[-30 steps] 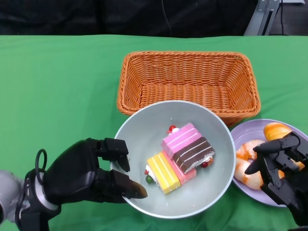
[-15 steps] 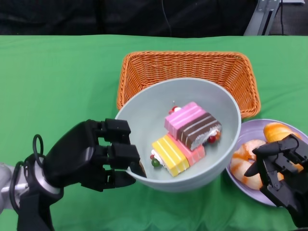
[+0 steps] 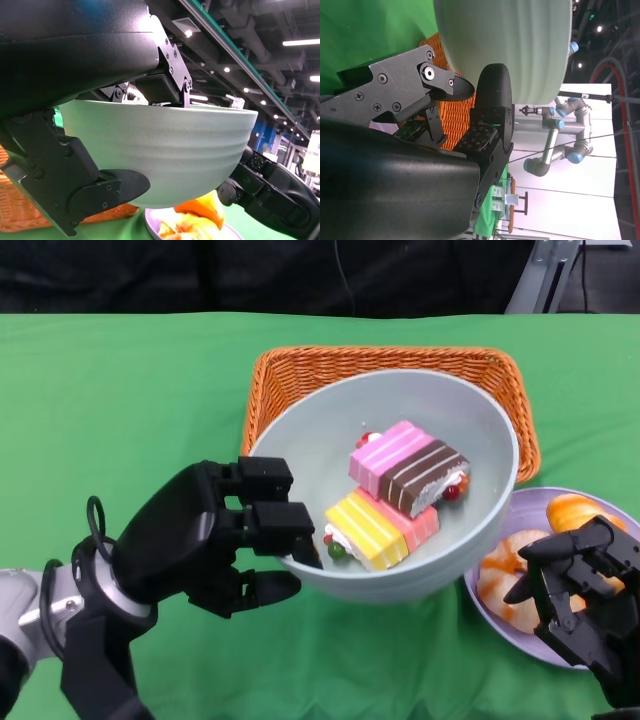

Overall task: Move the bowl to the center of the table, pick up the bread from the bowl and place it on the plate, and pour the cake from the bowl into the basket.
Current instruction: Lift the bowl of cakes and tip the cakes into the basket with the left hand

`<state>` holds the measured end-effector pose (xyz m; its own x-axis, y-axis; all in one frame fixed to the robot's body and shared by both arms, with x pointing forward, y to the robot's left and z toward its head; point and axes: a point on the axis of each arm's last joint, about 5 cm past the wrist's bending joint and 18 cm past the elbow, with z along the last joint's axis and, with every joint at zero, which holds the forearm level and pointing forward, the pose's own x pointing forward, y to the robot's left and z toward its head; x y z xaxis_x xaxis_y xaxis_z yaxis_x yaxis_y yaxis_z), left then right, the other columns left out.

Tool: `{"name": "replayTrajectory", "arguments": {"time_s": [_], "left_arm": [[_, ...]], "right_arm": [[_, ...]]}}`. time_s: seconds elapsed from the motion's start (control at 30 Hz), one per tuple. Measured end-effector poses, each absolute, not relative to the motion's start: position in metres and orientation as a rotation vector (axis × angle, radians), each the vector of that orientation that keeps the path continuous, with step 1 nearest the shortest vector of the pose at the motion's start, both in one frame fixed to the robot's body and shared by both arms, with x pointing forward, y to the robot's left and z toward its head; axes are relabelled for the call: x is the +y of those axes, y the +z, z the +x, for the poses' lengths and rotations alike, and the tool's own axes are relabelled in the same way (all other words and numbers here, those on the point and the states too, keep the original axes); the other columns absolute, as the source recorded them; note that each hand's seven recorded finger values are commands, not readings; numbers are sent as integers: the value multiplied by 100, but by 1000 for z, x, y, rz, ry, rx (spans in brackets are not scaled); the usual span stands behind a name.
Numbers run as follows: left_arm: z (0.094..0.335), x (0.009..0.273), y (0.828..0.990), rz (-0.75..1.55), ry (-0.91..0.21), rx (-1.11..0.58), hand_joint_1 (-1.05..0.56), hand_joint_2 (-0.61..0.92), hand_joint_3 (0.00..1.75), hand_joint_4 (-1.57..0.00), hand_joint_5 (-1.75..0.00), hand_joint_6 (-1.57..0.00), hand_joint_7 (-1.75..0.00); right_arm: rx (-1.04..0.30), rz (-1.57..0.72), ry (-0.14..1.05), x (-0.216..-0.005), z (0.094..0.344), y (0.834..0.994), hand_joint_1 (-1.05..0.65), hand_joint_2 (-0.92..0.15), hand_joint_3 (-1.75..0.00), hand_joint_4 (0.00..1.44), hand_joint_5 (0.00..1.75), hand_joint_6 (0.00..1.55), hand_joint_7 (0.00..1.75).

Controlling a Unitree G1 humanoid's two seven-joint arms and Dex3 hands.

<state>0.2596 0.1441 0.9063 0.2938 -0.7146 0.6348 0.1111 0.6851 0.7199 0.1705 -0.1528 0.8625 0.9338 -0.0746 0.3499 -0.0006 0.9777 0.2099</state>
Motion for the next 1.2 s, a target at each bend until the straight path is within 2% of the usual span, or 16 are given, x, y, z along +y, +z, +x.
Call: {"name": "replayTrajectory", "arguments": {"time_s": [0.2, 0.27, 0.37, 0.5, 0.67, 0.97, 1.2], "left_arm": [[262, 135, 908, 603, -588, -1150, -8, 46, 113, -79, -175, -84, -137], [264, 131, 911, 577, -578, -1153, -9, 47, 112, -79, -175, -84, -138], [269, 124, 916, 553, -568, -1158, -9, 46, 116, -79, -175, -76, -148], [275, 116, 922, 532, -570, -1146, -10, 48, 114, -76, -175, -70, -155], [278, 106, 923, 499, -563, -1075, -6, 47, 118, -73, -175, -71, -146], [283, 85, 924, 429, -595, -951, 2, 52, 117, -69, -175, -71, -146], [285, 71, 925, 407, -612, -891, -1, 59, 107, -67, -175, -68, -148]], "right_arm": [[-356, 208, -43, -152, 171, 860, -3, -72, -83, 78, 151, 78, 114], [-361, 207, -43, -151, 171, 860, -3, -71, -85, 78, 151, 77, 114], [-362, 206, -39, -150, 172, 858, -4, -70, -86, 77, 152, 76, 113], [-355, 207, -15, -148, 172, 857, -6, -72, -81, 74, 153, 75, 113], [-349, 192, -5, -148, 172, 856, -7, -73, -78, 74, 152, 74, 115], [-339, 179, 27, -147, 170, 854, -7, -77, -69, 73, 155, 71, 122], [-328, 166, 41, -146, 169, 853, -10, -76, -66, 73, 159, 70, 127]]}}
